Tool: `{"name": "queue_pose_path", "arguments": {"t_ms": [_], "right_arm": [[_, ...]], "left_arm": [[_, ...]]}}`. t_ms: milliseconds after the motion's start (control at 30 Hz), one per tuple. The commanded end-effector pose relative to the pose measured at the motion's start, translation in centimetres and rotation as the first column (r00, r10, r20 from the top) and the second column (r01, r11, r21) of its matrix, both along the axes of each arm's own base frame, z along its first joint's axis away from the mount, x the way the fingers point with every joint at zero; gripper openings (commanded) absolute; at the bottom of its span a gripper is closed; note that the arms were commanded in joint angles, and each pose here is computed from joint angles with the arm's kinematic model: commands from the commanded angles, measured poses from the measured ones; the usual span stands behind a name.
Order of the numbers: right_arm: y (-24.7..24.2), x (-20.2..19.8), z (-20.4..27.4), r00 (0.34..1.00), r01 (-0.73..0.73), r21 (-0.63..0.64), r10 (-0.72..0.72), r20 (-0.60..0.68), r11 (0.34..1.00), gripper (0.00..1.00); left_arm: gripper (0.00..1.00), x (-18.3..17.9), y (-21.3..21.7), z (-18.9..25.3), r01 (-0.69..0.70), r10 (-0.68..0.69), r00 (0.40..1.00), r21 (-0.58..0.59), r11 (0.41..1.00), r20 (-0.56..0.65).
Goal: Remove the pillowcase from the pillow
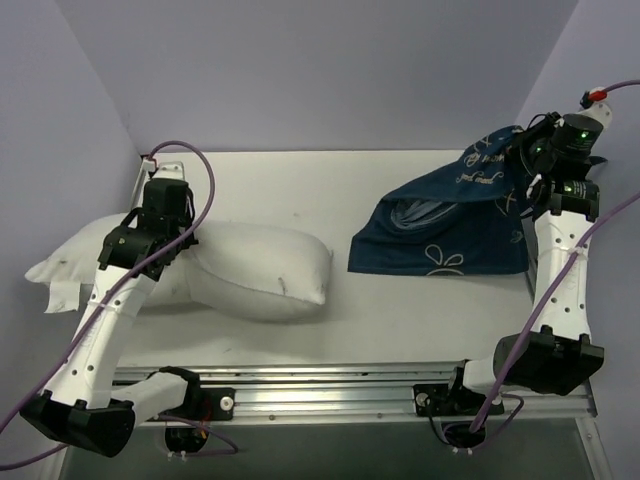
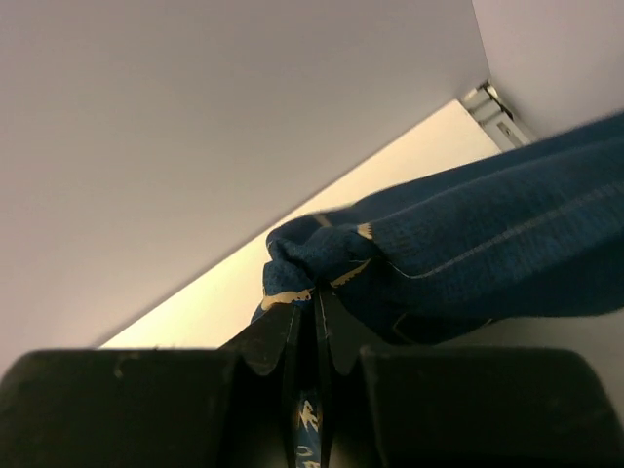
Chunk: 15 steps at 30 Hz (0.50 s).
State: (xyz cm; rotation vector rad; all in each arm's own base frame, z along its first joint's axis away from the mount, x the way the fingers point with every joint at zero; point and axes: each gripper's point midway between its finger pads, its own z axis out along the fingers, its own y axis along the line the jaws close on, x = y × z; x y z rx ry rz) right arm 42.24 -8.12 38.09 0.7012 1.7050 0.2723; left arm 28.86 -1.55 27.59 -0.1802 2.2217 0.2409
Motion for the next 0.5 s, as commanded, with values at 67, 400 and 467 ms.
{"name": "queue_pose_path", "arguments": {"t_ms": [67, 400, 467], "right_arm": [[0.8, -0.4, 6.9, 0.988, -0.040, -0.061, 0.049, 0.146, 0.997, 0.00], [6.7, -4.4, 12.0, 0.907, -0.299, -0.105, 0.316, 0.279, 0.949, 0.00], [7.9, -5.6, 11.5, 0.889, -0.351, -0.092, 0.363, 0.281, 0.932, 0.00]], "left_arm": [[0.02, 3.6, -0.3, 6.1, -0.045, 0.060, 0.979, -0.077, 0.996, 0.197], [0.02, 11.6, -2.6, 9.5, -0.037, 0.069, 0.963, -0.124, 0.992, 0.259], [0.02, 12.8, -3.4, 9.2, -0.016, 0.051, 0.965, -0.138, 0.990, 0.256]]}}
